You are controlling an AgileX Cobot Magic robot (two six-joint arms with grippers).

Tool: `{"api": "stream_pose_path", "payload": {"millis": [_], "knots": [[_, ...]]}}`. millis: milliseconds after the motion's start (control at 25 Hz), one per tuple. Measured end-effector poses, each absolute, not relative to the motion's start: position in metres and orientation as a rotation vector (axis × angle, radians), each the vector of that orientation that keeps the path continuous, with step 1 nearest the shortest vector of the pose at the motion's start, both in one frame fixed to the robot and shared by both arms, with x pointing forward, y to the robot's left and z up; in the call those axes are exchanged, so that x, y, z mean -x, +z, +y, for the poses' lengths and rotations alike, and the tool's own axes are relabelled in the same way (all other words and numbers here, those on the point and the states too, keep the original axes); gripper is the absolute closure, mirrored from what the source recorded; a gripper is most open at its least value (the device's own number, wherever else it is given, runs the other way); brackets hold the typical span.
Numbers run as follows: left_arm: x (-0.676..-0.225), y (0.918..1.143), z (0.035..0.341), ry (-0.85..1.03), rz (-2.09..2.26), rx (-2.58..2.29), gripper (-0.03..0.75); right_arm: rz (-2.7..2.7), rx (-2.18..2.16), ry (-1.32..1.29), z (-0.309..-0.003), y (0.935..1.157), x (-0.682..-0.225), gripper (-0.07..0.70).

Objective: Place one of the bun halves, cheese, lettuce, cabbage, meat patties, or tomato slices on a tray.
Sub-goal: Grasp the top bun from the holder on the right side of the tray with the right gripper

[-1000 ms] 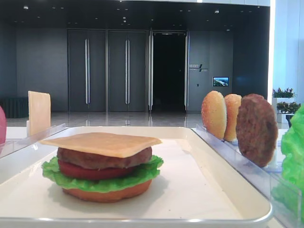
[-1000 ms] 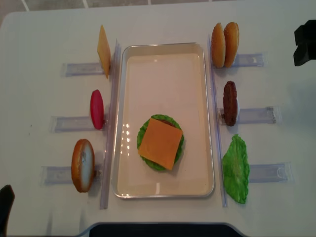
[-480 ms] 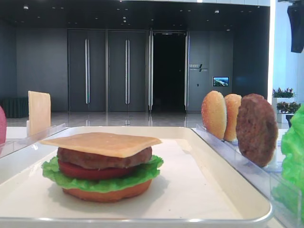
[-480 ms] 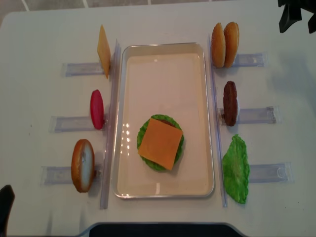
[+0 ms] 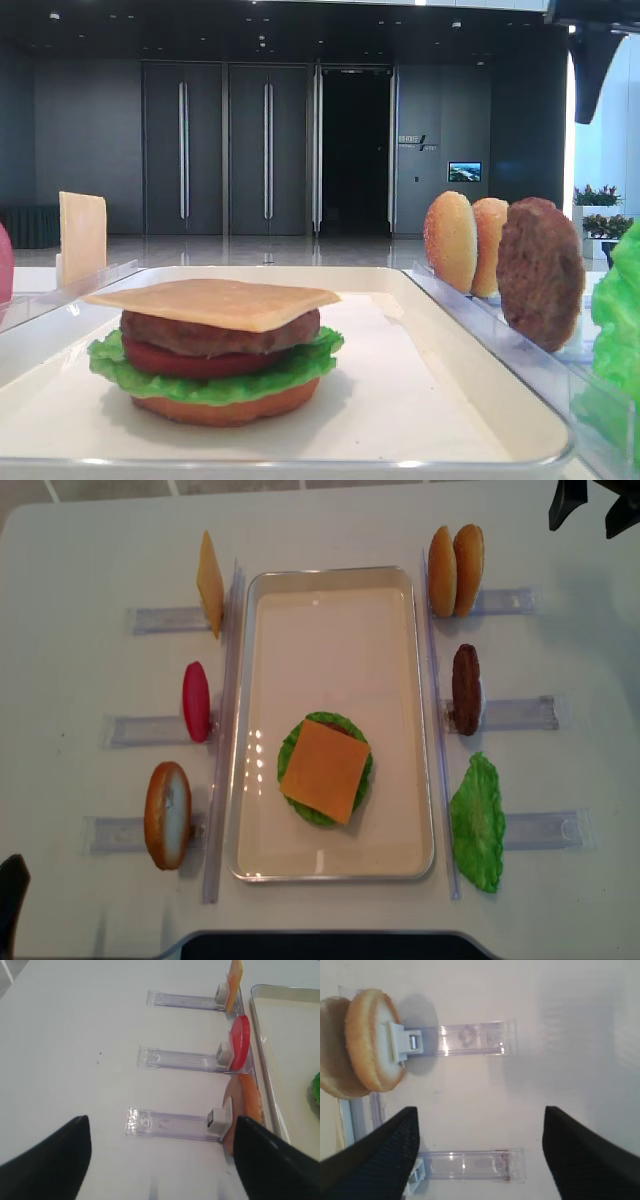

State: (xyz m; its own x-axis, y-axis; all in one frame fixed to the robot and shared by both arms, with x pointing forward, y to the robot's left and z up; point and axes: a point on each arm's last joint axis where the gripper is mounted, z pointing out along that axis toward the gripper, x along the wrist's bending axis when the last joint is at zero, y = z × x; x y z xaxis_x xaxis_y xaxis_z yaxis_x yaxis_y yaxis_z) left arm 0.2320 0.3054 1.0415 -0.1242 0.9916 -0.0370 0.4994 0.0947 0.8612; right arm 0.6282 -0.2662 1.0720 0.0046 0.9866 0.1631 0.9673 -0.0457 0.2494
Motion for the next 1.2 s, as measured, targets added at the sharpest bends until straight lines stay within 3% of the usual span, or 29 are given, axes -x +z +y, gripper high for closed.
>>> {"api": "stream_pose_path", "payload": {"millis": [440, 720, 960, 1200], "knots": [[-0.232, 1.041, 0.305, 0.941, 1.709, -1.477, 0.024, 2.147, -2.136, 0.535, -0.179, 1.086, -0.617, 0.113], [-0.232, 1.041, 0.305, 0.941, 1.709, -1.477, 0.024, 2.199, -2.077, 0.615, -0.132, 1.088, -0.603, 0.157], [-0.232, 1.041, 0.305, 0.941, 1.709, -1.477, 0.024, 2.218, -2.015, 0.692, -0.112, 1.087, -0.601, 0.164], [-0.232, 1.041, 0.305, 0.941, 1.709, -1.477, 0.024, 2.223, -1.993, 0.599, -0.111, 1.068, -0.61, 0.165]]}}
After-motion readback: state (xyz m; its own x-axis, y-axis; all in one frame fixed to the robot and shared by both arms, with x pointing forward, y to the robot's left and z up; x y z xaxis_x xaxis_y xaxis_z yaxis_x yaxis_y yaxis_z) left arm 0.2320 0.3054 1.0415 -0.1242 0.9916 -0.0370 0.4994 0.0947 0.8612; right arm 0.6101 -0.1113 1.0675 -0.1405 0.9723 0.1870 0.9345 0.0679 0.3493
